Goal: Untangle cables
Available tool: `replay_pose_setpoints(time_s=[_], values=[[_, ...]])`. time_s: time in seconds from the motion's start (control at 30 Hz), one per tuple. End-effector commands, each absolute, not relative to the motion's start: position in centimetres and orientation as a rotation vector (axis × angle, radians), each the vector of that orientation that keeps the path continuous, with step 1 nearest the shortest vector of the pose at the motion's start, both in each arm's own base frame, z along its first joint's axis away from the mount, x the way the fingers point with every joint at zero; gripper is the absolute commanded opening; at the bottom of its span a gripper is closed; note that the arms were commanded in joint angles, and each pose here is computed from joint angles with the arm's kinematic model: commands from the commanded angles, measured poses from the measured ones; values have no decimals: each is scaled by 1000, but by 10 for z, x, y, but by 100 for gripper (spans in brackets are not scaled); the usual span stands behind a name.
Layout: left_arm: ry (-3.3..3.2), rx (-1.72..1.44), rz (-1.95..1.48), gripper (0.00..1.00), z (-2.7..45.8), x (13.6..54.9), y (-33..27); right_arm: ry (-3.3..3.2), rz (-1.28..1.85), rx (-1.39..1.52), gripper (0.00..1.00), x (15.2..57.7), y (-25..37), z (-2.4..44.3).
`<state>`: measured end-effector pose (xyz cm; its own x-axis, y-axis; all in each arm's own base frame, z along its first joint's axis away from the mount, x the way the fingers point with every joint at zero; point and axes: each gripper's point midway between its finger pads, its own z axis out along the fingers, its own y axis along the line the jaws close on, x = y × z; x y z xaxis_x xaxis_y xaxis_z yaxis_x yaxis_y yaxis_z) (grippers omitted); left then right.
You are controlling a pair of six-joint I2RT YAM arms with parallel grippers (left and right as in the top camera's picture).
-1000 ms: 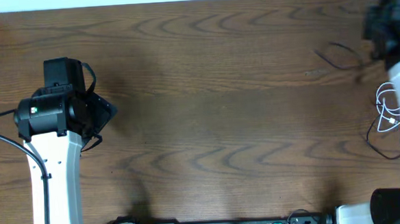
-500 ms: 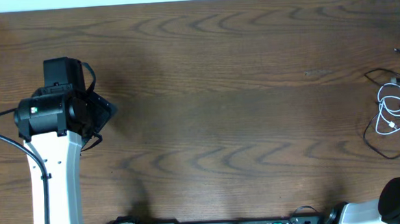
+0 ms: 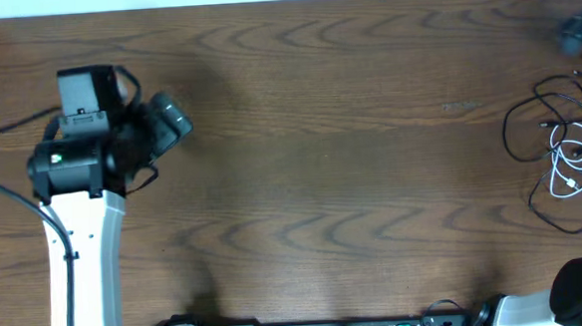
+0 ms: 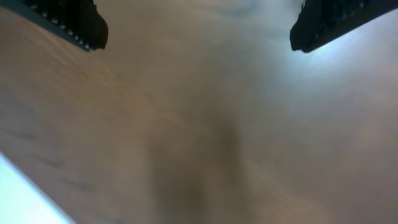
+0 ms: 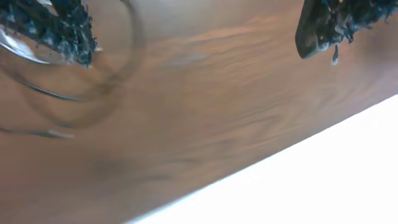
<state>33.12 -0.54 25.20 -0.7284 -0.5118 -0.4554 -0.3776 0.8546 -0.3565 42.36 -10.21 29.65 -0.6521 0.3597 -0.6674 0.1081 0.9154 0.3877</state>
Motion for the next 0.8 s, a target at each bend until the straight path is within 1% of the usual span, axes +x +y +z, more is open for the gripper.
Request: replay_pose_setpoints(time_s=[0.0,0.03,0.1,0.2,0.27,0.37,0.47,0.6,0.77], values=[[2500,-310,-418,98,258,335,-49,2253,630,-87,99,424,-18,301],[2512,-222,-408,98,256,336,-60,2319,557,-101,99,424,-9,289],[2551,-162,-332,98,247,333,-65,2432,393,-93,99,422,-6,267],[2643,-173,-102,98,227,322,-50,2593,183,-110,99,412,0,235],[2712,-201,10,98,214,311,-38,2707,105,-107,99,400,9,214],[2820,-342,89,98,198,290,-24,2860,125,-94,99,379,28,188],[2909,-461,131,98,191,266,-14,2968,136,-102,99,358,39,175],[2986,-479,166,98,192,236,-9,3041,140,-109,99,335,49,165],[2891,-468,104,98,198,218,-8,2978,151,-67,99,313,51,154]])
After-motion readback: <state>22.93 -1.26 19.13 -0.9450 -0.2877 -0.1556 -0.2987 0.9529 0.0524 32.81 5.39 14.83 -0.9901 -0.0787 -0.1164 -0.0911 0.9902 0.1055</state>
